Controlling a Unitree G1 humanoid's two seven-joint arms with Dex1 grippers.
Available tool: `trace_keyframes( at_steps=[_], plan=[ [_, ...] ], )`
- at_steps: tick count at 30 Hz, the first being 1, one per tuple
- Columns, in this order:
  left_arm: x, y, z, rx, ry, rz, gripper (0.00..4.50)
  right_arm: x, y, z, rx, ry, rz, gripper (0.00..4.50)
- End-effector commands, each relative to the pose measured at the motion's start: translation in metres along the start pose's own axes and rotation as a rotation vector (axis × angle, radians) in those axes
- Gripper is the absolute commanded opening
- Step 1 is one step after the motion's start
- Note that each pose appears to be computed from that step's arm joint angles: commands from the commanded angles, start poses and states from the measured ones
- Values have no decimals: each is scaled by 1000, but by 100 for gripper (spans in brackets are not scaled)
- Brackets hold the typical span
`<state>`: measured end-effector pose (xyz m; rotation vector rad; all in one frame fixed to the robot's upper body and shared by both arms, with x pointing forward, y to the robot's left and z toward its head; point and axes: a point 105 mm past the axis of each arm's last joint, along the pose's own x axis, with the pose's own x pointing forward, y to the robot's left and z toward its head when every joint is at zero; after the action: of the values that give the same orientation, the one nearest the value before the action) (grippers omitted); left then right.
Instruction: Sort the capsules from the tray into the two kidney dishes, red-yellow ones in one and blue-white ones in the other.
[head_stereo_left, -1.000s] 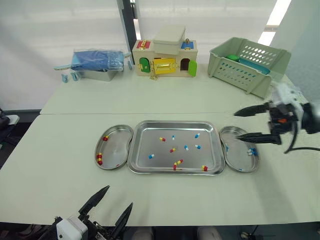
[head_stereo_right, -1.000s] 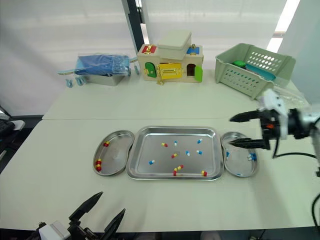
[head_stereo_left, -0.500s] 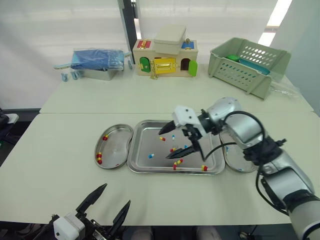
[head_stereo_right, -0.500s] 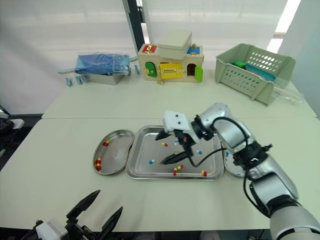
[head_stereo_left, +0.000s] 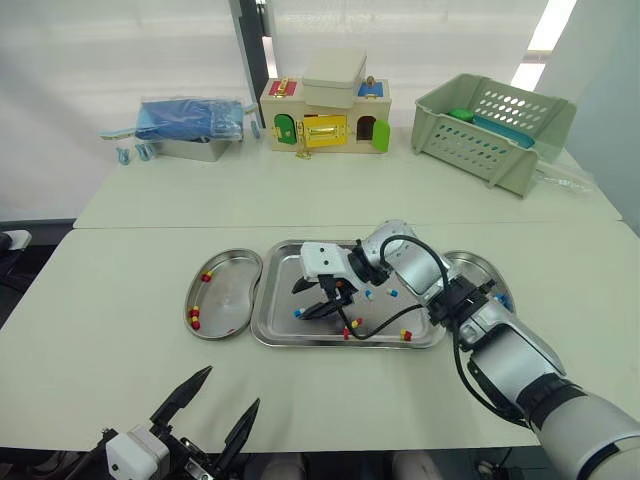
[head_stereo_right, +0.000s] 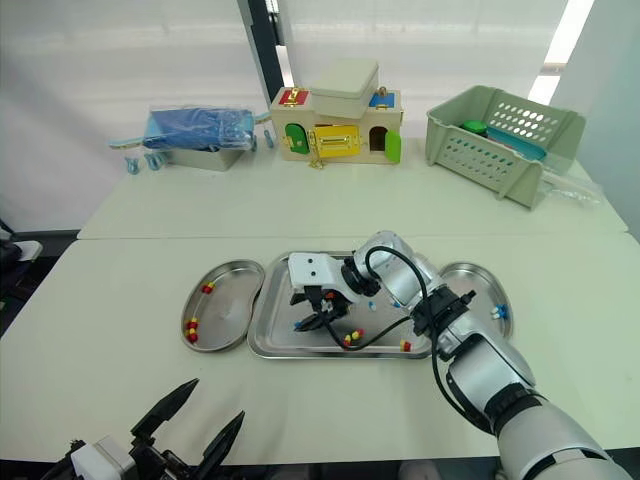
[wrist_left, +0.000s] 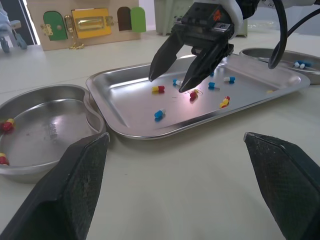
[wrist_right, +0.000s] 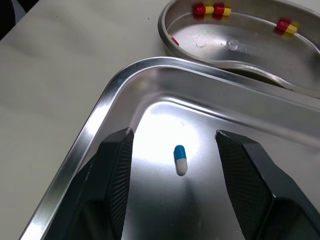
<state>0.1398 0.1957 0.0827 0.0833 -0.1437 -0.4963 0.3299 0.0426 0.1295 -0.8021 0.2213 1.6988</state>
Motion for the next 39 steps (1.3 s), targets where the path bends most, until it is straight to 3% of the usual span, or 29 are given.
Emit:
trace_keyframes(
  at_steps=[1,15,16,25,30,33,39],
  plan=[
    [1,0,4,9,-15,2,450,4,-6,7,-46,-2,-27,282],
    [-1,-2,2,6,-3,0,450,25,-2,-17,2,83,-22,282],
    [-2,-2,2,6,-1,0,450,25,-2,-18,2,86,-26,240],
    [-2,-2,0,4,3,-4,450,24,-2,-18,-5,86,-24,13],
    [-2,-2,-2,2,5,-9,450,20,-5,-16,4,67,-36,1],
    [-2,-4,-1,3,3,-23,450,12,-5,-3,29,-17,-26,1],
    [6,-8,9,15,-27,-91,450,-40,2,13,72,-163,-67,1]
  ],
)
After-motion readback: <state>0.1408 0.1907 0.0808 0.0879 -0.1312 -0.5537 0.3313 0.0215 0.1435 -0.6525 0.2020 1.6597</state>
